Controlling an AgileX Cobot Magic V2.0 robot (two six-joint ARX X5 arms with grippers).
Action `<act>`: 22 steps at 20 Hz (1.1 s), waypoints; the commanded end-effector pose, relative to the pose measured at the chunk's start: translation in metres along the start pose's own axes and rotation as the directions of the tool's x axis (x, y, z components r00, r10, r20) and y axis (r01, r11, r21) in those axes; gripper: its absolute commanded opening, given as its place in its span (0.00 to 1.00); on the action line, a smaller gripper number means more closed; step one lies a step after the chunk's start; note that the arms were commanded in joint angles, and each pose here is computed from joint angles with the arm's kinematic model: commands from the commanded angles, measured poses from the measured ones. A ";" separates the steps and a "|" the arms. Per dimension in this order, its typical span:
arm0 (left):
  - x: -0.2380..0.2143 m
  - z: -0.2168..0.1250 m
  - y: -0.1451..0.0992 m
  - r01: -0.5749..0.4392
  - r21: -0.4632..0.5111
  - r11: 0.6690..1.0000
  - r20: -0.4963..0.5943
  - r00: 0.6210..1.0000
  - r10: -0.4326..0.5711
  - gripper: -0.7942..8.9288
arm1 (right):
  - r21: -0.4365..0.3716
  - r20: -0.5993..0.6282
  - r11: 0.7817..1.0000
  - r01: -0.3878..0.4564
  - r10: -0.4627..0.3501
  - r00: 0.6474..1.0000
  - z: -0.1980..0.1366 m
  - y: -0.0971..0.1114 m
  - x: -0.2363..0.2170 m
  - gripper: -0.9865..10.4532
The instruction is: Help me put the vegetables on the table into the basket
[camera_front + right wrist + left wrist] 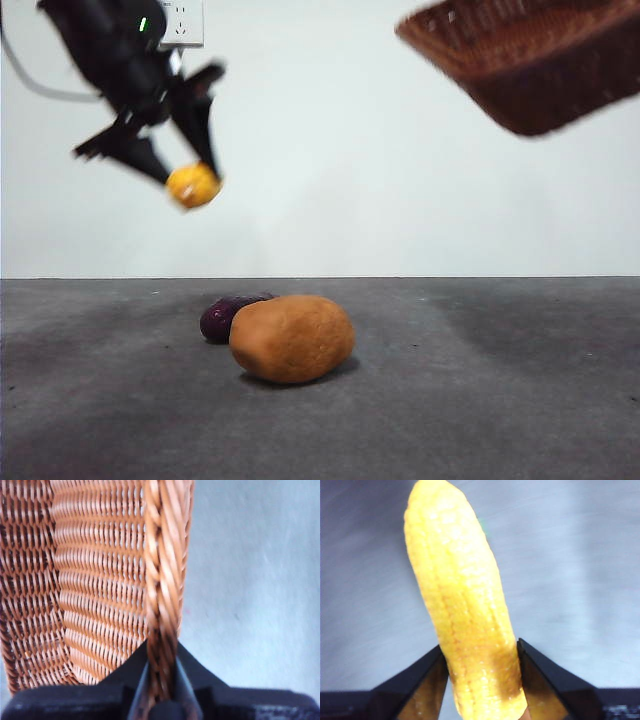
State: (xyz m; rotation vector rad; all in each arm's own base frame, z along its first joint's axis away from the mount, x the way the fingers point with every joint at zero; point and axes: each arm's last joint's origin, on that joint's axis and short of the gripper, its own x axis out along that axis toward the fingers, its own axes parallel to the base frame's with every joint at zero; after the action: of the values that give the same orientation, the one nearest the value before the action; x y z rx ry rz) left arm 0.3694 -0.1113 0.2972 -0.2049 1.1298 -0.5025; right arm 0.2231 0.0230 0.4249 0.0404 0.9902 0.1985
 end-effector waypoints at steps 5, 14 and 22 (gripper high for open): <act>-0.021 -0.023 -0.098 0.149 0.212 0.966 0.060 0.984 -0.165 0.07 | 0.108 -0.197 0.993 0.040 -0.019 0.980 -0.023 -0.010 0.067 0.08; 0.042 -0.061 -0.188 0.276 0.304 0.912 -0.056 0.961 -0.272 0.07 | 0.085 -0.250 0.995 -0.042 0.062 0.966 -0.034 0.012 0.088 0.08; 0.056 -0.065 -0.192 0.181 0.301 0.936 -0.029 0.983 -0.181 0.60 | 0.052 -0.276 0.996 -0.071 0.082 0.958 -0.037 0.024 0.088 0.08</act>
State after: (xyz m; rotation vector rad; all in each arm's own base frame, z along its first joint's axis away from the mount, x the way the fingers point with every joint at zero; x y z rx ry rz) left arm 0.2740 -0.2975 0.3052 -0.0382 1.0180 -0.8360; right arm 0.2353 0.0596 0.3345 0.0753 1.2776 0.2542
